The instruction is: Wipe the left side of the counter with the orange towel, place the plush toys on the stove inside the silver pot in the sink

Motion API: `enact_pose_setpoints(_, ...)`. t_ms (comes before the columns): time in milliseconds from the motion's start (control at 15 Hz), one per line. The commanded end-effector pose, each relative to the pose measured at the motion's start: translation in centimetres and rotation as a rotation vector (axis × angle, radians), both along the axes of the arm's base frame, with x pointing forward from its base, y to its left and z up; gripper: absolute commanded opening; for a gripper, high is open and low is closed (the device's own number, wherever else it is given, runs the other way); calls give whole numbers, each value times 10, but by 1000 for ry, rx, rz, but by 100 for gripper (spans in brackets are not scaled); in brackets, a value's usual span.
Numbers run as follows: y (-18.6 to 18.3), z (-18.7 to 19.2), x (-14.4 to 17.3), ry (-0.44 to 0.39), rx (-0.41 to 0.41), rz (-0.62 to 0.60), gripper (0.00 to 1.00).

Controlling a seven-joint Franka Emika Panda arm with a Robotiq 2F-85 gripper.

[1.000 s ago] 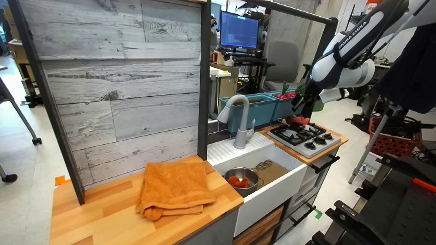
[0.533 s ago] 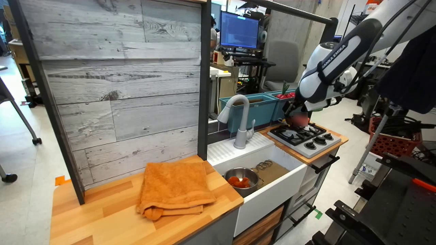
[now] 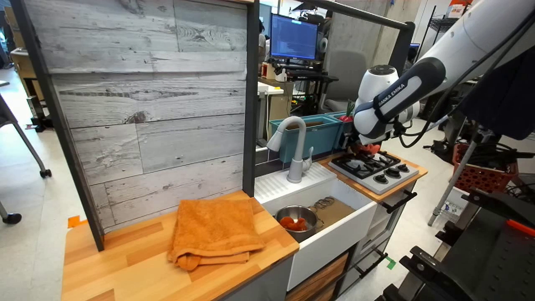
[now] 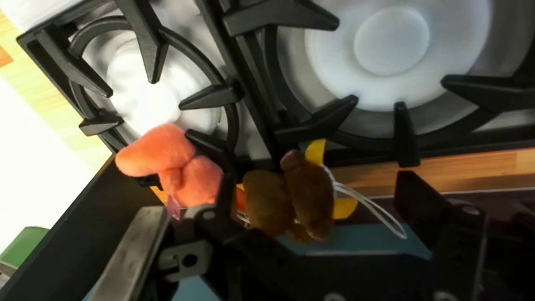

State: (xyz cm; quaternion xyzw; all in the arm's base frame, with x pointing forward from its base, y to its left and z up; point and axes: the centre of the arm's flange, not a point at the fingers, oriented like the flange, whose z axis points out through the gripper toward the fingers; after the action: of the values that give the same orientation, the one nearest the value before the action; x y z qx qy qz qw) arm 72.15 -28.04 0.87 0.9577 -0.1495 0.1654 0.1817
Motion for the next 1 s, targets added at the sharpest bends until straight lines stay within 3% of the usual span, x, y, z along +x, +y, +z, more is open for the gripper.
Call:
enact_pose_setpoints(0,-26,-19,38,2,-36,-49,69)
enact_pose_setpoints(600,-27,-11,27,-3,-52,-39,1)
enact_pose_setpoints(933,-16,5,10,3,-47,14,1)
